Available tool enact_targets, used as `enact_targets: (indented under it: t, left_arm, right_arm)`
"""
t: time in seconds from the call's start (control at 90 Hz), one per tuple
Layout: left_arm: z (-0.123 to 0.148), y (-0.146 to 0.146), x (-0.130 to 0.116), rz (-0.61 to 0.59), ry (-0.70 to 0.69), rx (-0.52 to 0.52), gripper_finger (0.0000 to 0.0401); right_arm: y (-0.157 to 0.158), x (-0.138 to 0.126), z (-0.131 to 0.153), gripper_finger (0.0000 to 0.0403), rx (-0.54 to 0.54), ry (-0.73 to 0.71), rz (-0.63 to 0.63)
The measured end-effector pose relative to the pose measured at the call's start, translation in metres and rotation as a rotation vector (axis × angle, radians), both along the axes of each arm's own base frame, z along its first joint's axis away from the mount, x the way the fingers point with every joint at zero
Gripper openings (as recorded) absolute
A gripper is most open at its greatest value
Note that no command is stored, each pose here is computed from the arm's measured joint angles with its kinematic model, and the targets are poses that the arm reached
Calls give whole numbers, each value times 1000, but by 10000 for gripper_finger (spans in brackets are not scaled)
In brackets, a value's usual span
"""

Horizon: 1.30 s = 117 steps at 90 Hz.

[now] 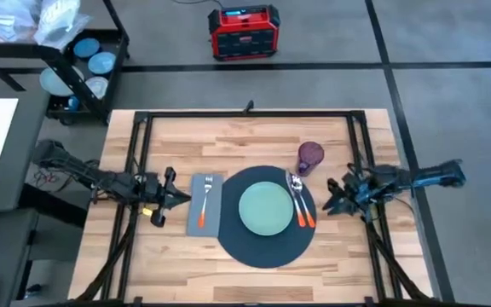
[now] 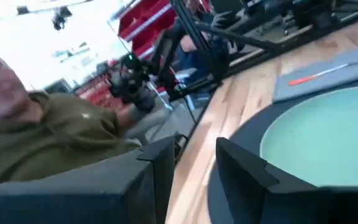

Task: Set table place
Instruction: Return to Home Position

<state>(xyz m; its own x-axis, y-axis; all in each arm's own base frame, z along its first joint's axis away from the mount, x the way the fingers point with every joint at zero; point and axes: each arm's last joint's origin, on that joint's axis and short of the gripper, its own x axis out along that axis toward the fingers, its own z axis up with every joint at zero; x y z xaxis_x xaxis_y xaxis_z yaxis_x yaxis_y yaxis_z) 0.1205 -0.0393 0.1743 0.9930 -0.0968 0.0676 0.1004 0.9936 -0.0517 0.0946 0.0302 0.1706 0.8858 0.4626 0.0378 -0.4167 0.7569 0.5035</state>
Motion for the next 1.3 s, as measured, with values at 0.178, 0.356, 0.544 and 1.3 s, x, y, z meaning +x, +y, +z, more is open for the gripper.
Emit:
enact_targets:
  t: [0.178, 0.356, 0.544, 1.3]
  left_arm:
    - [-1, -2, 6, 8, -16, 69, 8]
    - [-1, -4, 9, 10, -23, 69, 8]
    - [-2, -4, 10, 10, -22, 70, 8]
    - [-2, -4, 10, 10, -18, 64, 8]
  right_arm:
    - [10, -3, -6, 107, -53, 39, -88]
    - [15, -5, -5, 107, -89, 7, -88]
    - [14, -5, -5, 107, -138, -20, -133]
    - [10, -3, -5, 107, -141, -16, -179]
